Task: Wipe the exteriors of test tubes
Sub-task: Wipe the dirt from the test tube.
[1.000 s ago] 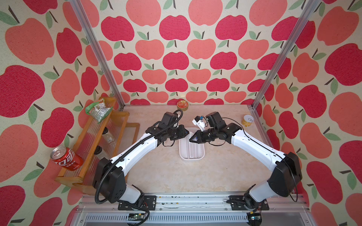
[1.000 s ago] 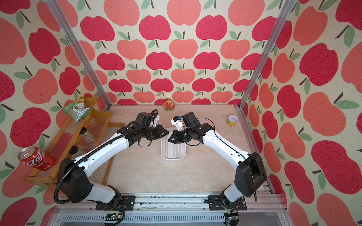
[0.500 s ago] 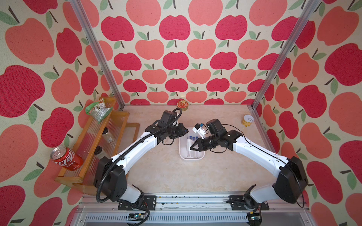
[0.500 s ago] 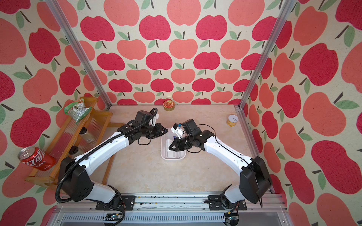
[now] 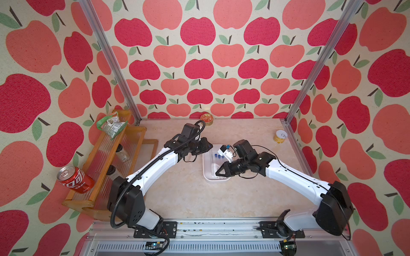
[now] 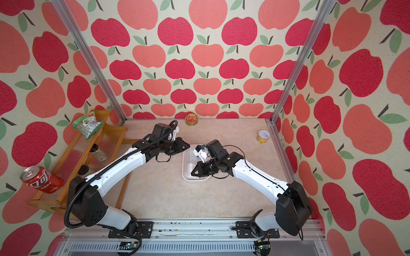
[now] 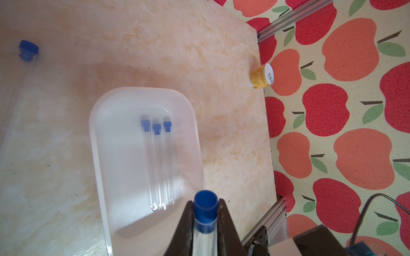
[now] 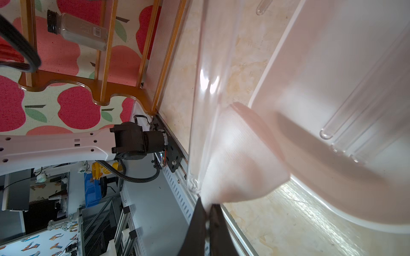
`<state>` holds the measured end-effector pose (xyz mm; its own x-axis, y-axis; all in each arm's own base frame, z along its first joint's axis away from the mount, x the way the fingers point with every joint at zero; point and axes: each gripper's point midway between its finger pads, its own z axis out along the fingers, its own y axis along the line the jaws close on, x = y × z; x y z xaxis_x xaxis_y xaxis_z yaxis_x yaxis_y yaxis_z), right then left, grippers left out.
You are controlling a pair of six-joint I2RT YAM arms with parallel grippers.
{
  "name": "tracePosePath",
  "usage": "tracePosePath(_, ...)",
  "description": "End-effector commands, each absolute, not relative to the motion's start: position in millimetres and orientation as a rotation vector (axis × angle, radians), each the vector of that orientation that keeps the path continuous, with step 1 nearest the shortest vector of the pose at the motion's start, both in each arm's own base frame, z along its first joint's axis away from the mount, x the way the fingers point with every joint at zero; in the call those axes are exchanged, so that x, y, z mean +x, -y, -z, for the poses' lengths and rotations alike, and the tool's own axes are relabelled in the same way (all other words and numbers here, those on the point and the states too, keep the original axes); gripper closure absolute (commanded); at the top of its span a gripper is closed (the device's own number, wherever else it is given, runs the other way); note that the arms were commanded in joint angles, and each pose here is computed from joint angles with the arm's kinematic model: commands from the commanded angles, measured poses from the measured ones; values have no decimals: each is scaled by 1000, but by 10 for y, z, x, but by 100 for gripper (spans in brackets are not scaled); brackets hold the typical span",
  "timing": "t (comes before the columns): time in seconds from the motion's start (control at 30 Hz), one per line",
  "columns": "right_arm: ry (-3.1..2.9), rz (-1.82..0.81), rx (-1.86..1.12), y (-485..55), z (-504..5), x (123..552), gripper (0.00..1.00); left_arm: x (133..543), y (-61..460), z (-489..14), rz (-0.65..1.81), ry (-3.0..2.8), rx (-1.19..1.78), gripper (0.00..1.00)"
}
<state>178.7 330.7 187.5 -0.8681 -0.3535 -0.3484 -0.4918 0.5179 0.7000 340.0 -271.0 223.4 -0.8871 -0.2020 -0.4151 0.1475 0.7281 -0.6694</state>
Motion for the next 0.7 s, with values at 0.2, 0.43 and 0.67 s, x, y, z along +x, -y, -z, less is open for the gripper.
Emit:
tracePosePath(0.2,-2500,-1278,-703,-3421,-2211,2179,100,3381,2737,-2315,1027,-2452,-5,84)
tracePosePath(0.43,-2497,-1233,-644,-3459,-2318,2482,100,3365,2751,-2314,1026,-2456,-1,84)
tracePosePath(0.67,-2500,-1242,-648,-3439,-2330,2439,100,3371,2747,-2310,1024,-2456,-3,84)
